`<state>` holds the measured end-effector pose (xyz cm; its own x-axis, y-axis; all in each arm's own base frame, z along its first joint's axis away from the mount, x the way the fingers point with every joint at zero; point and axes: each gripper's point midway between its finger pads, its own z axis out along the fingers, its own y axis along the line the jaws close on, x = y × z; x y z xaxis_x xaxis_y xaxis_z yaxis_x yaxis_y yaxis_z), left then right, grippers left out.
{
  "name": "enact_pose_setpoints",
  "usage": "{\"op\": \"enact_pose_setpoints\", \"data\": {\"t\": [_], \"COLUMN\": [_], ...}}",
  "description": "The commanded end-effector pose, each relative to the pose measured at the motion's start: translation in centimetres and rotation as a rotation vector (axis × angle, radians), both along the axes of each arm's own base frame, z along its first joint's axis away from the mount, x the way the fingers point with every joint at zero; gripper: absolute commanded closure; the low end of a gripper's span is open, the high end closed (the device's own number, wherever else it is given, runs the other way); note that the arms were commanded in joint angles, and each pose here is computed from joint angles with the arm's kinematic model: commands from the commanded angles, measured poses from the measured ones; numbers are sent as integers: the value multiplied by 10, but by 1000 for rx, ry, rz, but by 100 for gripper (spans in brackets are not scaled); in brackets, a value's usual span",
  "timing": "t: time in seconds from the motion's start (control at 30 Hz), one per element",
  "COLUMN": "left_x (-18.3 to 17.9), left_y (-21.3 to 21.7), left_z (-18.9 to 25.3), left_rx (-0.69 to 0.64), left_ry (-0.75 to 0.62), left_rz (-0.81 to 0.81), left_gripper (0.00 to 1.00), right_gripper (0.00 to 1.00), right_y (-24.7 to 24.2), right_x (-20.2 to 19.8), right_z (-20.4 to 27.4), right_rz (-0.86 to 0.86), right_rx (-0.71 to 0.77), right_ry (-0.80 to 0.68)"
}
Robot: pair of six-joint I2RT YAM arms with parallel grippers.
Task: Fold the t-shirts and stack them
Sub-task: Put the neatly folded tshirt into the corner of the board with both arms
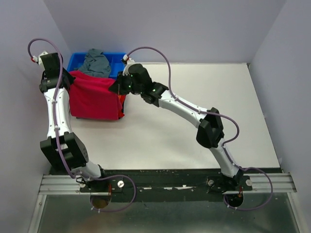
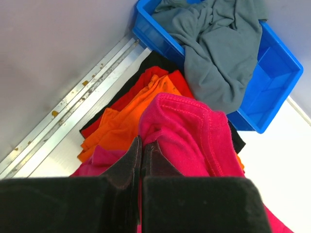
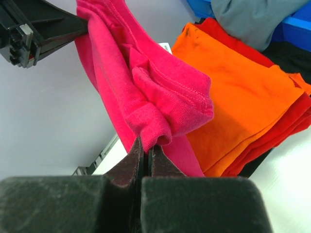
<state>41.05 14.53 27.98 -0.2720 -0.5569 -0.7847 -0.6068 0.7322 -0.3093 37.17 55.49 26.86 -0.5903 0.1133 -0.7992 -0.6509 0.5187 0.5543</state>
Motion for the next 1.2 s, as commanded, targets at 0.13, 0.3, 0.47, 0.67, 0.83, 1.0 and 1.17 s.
{"op": "enact_pose_setpoints", "data": {"t": [0.13,0.3,0.47,0.67,0.83,1.0,1.17], "left_x": [52,78,104,115,90,58,26], "left_y": [18,18,10,-1,-14,-72,-149], "left_z": [0,-33,-74,-23,12,18,29], "left_rx": [-16,-78,-189,-113,-119,-240,-272], "left_ry": [-43,-25,69,44,-12,-103,-220], "left_rz": [-14,-39,-74,-137,-143,-278,-450], "left_gripper": [100,100,23,12,24,27,22], "right_gripper": [99,99,18,18,34,27,9], "right_y": [-4,-1,2,-25,-47,-75,-134], "right_x": [48,74,95,91,76,38,4], "right_z": [-14,-46,-74,-50,-29,-17,2], "right_rz": [-79,-77,-103,-134,-133,-56,-124], "right_rx": [43,110,136,90,46,10,14], "right_ry": [46,142,200,118,63,-15,-86]}}
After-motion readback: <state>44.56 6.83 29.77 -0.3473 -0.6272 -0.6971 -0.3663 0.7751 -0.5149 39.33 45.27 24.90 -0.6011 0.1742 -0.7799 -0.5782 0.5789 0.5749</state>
